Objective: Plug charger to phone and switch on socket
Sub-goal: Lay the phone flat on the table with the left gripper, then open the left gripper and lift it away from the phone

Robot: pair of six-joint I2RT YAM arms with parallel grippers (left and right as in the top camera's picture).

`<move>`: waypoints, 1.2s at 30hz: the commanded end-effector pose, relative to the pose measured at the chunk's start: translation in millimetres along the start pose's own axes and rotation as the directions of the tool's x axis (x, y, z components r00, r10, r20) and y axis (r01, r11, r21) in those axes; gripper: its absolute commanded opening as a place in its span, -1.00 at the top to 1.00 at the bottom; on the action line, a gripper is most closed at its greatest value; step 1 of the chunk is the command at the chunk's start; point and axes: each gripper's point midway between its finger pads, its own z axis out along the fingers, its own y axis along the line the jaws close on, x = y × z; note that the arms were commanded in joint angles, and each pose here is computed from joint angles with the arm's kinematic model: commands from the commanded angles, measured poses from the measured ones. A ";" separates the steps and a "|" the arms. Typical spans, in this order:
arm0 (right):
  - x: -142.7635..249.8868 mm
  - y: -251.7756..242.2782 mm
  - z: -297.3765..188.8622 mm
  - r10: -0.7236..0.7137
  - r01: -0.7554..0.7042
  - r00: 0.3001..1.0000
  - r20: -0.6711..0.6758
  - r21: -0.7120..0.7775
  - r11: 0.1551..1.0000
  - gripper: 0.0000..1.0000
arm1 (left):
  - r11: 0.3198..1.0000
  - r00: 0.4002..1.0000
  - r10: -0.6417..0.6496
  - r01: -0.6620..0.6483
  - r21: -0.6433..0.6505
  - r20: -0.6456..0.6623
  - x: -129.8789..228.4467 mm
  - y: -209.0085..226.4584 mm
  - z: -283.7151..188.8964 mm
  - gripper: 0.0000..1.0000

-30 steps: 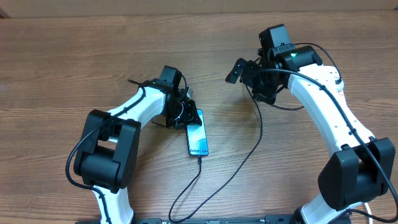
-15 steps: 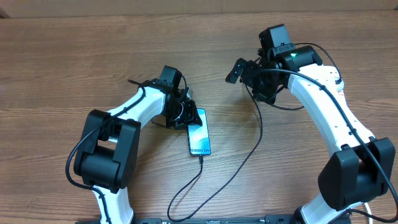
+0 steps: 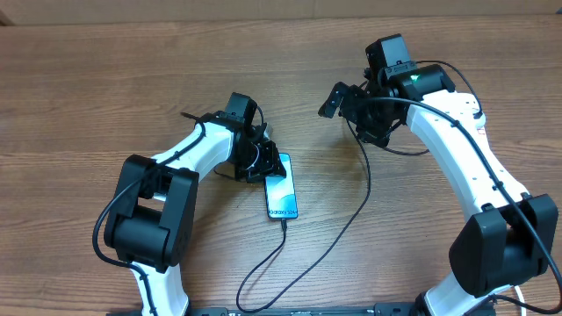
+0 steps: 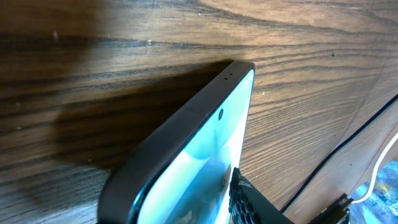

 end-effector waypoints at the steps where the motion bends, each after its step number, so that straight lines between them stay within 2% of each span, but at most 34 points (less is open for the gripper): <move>1: -3.3 4.5 -10.6 -0.021 0.022 0.999 0.032 -0.012 1.000 -1.00 | 0.998 1.000 -0.001 0.000 -0.056 -0.016 4.2 13.0 7.5 0.22; 6: -3.3 4.5 -10.6 -0.021 0.022 0.999 0.032 -0.012 1.000 -1.00 | 0.998 1.000 -0.001 0.000 -0.056 -0.016 4.2 13.0 7.5 0.22; 36: -3.2 4.5 -10.6 -0.021 0.021 0.999 0.032 -0.012 1.000 -1.00 | 0.998 1.000 -0.002 0.001 -0.056 -0.017 4.5 13.1 7.5 -0.11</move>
